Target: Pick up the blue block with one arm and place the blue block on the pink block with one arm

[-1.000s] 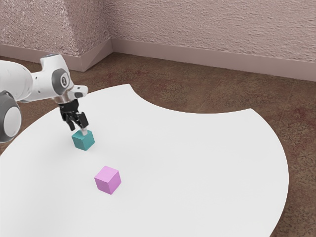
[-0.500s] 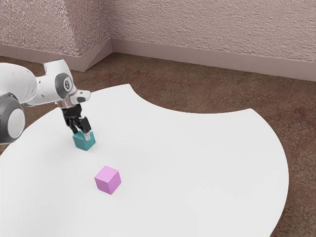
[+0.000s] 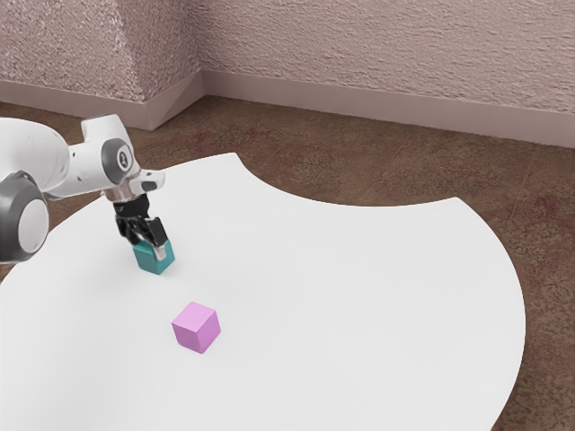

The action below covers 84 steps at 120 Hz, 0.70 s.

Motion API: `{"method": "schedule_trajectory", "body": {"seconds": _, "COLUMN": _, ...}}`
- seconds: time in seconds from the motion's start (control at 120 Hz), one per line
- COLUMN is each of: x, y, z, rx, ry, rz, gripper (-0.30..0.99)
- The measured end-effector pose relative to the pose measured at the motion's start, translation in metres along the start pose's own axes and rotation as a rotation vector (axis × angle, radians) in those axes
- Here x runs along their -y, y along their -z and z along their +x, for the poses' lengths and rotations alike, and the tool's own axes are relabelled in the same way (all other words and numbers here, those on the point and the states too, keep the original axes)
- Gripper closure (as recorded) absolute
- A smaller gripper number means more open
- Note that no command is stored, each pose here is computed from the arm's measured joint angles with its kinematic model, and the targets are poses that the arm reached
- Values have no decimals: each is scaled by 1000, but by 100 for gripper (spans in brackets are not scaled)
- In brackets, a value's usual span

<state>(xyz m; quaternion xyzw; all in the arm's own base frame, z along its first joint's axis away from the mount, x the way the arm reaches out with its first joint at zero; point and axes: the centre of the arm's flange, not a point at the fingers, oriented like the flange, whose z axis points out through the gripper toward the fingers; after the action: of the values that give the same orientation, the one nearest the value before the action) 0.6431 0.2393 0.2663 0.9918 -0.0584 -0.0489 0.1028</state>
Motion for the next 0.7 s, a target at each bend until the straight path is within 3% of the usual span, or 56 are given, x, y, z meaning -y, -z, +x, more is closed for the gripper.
{"method": "schedule_trajectory", "body": {"seconds": 0.333, "x": -4, "y": 6, "z": 10, "rx": -10, "ry": 58, "rz": 19, "gripper": 2}}
{"method": "schedule_trajectory", "body": {"seconds": 0.7, "x": -12, "y": 4, "z": 12, "rx": 49, "ry": 44, "rz": 78, "gripper": 2}}
